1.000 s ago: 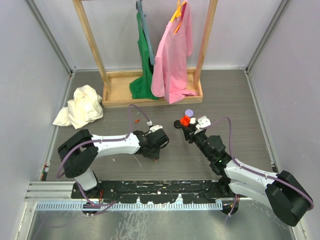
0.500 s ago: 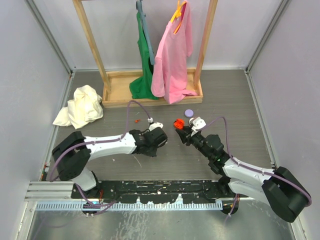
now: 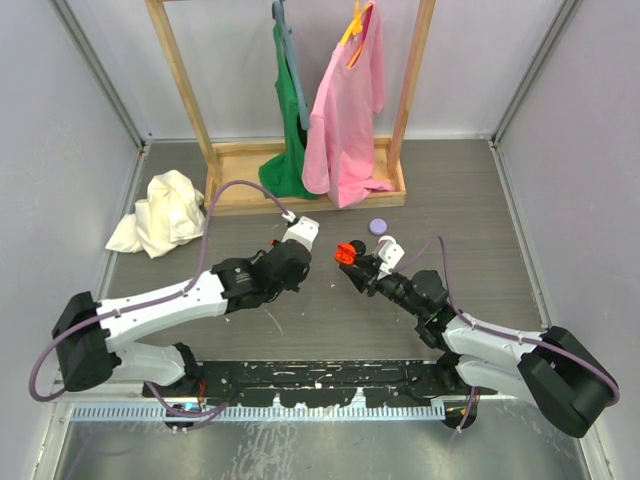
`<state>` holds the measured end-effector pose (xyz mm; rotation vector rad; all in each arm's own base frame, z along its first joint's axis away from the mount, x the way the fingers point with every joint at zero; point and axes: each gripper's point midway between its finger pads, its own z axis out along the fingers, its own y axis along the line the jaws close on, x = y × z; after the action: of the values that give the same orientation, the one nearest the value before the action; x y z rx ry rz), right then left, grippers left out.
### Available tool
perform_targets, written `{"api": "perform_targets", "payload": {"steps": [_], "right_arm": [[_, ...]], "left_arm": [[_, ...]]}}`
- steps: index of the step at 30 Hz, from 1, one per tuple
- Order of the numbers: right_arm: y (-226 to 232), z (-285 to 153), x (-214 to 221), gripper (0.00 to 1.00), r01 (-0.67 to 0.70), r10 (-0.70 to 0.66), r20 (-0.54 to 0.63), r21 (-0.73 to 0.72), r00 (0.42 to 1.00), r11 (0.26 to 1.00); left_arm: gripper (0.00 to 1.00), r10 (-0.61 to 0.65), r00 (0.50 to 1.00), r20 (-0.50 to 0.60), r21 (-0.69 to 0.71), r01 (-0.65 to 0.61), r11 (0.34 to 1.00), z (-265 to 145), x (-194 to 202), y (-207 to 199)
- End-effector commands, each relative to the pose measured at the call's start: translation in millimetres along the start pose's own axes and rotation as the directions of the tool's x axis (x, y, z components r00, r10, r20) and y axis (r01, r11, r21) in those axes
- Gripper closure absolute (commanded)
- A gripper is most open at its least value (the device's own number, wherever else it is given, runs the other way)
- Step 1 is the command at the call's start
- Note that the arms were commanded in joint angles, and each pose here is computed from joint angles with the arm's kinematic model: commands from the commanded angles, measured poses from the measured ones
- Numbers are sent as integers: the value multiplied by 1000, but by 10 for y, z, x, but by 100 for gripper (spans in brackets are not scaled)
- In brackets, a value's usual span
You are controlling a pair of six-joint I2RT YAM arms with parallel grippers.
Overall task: Insert the wireless bluetooth earbuds into the charging case
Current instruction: Pick up the earbud from the center of the board, then place the earbud in the charging case.
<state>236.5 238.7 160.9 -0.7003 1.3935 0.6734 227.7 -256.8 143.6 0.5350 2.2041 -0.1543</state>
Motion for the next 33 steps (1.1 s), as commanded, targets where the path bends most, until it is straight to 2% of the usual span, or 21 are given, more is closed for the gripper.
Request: {"api": "perform_targets", "payload": {"steps": [1, 8, 14, 19, 27, 30, 33], "right_arm": [[150, 32, -271, 99, 58, -49, 113, -80, 992, 995], [297, 22, -316, 99, 78, -57, 140, -150, 988, 986], [345, 8, -353, 99, 64, -37, 155, -171, 987, 983], [348, 8, -376, 99, 53, -24, 163, -171, 986, 984], [335, 2, -397, 99, 39, -11, 168, -162, 986, 986], [327, 2, -397, 99, 34, -7, 167, -158, 986, 987], [328, -3, -418, 99, 34, -6, 174, -157, 985, 987]], "left_arm": [[92, 18, 974, 226, 5, -20, 1000, -203, -503, 112], [96, 90, 902, 423, 102, -146, 984, -394, -779, 0], [100, 120, 788, 603, 182, -283, 941, -532, -922, -218], [100, 138, 694, 707, 192, -376, 906, -655, -1025, -340], [100, 181, 547, 817, 163, -521, 838, -813, -1112, -518], [100, 184, 514, 838, 161, -555, 816, -850, -1134, -582], [100, 193, 500, 844, 162, -582, 797, -828, -1132, -647]]}}
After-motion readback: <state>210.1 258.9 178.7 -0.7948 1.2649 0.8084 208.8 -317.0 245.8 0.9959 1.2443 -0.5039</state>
